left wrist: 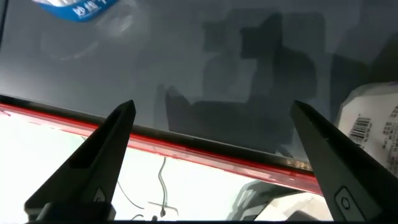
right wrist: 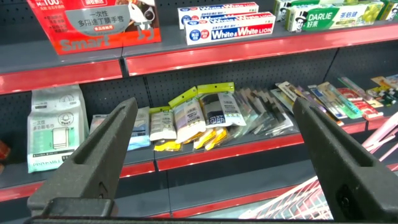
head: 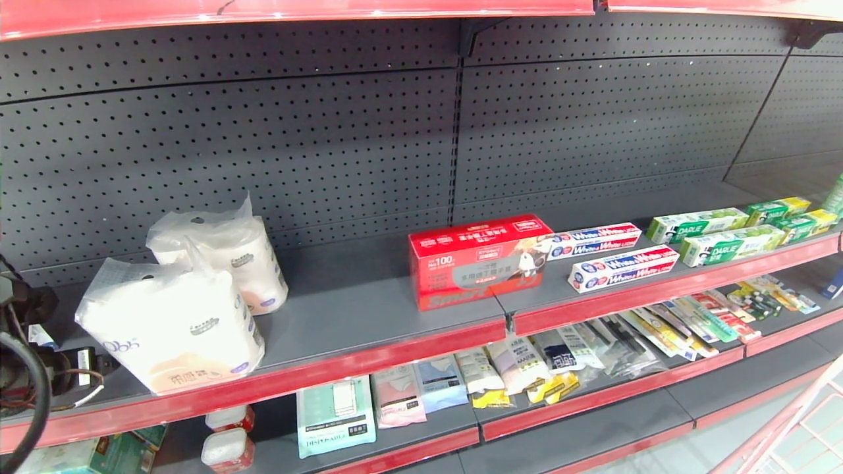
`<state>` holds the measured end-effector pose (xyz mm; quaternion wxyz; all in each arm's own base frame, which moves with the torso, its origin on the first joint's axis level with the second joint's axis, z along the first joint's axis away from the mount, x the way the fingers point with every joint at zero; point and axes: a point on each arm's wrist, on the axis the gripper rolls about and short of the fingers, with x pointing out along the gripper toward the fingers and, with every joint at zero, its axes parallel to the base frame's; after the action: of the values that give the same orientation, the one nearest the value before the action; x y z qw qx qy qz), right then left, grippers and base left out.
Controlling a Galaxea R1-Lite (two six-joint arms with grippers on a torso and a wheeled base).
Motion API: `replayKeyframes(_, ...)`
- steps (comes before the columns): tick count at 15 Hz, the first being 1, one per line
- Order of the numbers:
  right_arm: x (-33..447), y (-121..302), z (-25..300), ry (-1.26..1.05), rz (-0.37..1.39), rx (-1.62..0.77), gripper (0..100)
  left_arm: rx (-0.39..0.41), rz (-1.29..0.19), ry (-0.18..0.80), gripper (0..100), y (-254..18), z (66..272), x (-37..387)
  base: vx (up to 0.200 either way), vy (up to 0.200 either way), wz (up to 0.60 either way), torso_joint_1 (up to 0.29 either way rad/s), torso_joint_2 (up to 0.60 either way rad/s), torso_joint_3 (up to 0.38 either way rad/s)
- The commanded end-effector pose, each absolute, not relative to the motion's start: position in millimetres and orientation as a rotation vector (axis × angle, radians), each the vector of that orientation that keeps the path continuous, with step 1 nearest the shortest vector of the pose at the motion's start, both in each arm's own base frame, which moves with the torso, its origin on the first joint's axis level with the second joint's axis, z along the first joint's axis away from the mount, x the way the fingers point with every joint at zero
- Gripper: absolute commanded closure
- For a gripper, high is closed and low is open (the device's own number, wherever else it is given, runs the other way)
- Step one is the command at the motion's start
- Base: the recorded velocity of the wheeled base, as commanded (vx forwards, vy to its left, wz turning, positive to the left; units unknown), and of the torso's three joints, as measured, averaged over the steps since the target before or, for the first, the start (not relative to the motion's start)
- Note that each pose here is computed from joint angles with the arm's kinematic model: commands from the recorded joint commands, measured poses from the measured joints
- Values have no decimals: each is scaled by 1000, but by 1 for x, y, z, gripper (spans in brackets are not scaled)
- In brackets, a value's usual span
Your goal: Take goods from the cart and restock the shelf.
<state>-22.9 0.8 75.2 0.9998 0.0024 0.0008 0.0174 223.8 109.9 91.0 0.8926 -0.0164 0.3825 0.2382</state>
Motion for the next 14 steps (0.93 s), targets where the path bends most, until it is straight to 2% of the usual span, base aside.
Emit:
replayKeyframes(1, -23, 1, 75, 3, 35, 6, 0, -35, 491, 804, 0, 110, 88, 227, 0, 0, 0, 0, 0, 0)
replayKeyframes(14, -23, 1, 75, 3, 37, 5, 0, -16, 430, 814, 0, 96, 84, 234, 0, 0, 0, 0, 0, 0)
